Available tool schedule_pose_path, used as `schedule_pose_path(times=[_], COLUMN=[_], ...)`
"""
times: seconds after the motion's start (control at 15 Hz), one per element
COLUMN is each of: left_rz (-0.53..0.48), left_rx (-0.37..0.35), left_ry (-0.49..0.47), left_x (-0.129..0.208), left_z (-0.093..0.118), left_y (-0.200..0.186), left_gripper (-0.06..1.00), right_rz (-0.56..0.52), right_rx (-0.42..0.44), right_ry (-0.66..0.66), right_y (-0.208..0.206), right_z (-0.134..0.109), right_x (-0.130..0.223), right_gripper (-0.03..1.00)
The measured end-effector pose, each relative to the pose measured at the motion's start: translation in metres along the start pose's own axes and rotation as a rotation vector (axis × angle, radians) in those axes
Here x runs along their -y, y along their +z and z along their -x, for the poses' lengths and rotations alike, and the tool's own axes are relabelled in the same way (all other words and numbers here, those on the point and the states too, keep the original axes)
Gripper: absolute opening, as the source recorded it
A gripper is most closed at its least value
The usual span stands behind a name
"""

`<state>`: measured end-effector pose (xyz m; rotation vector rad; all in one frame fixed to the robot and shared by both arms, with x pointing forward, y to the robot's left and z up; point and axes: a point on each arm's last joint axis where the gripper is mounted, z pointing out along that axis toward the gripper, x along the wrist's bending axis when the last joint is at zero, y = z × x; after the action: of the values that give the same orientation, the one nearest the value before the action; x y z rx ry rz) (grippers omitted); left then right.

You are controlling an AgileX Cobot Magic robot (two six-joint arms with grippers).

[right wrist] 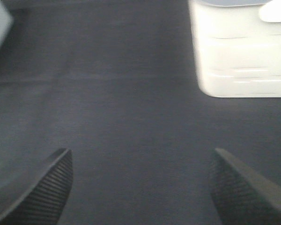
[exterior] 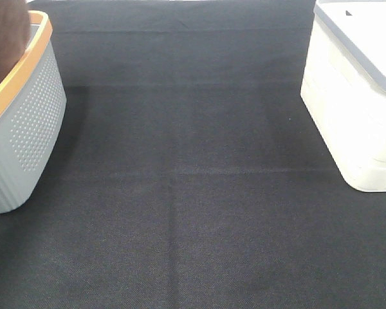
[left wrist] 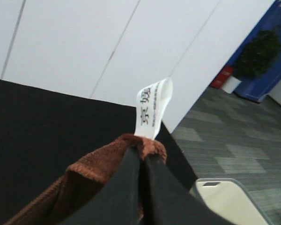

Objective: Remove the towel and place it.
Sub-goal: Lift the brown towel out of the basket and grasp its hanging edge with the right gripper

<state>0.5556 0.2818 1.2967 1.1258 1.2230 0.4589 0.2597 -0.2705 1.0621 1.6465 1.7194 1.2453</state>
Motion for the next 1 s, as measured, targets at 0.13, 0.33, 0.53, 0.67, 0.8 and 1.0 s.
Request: schedule_pose_path(times=[0.13,0.33,0.53,0.67,0.8,1.0], left_rz=[0.031,0.045,0.011,-0.048,-0.076,-0.125], left_rx=[0.097,0.207,0.299,0.368,0.398,0.433], left_ry=[-0.02,-0.019,0.014,0.03,0.05,0.062], left_x=[-0.002,0.003,0.022,0.045,0.06,0.083], left_z=[0.009,0.032,0.062,0.084,0.098,0.112], left_y=[0.0,0.006,0.021,0.04,0.052,0.069], left_gripper=[0.0,0.0,0.0,0.0,0.0,0.0], right_rz=[0.001,0.003,0.015,0.058,0.07,-0.006], right_rx=[-0.108,-0.262,-0.42,-0.512,-0.558,-0.596], right_ry=[0.023,0.041,0.033,-0.009,-0.083,-0.195], right_y=[0.006,0.013,0.025,0.029,0.036,0.058], right_z=[-0.008,-0.02,-0.029,-0.035,-0.04,-0.047], right_x=[-0.007,-0.018,-0.033,-0.05,-0.081,-0.114], right_gripper=[0.75,0.75,0.75,0.75,0.73,0.73])
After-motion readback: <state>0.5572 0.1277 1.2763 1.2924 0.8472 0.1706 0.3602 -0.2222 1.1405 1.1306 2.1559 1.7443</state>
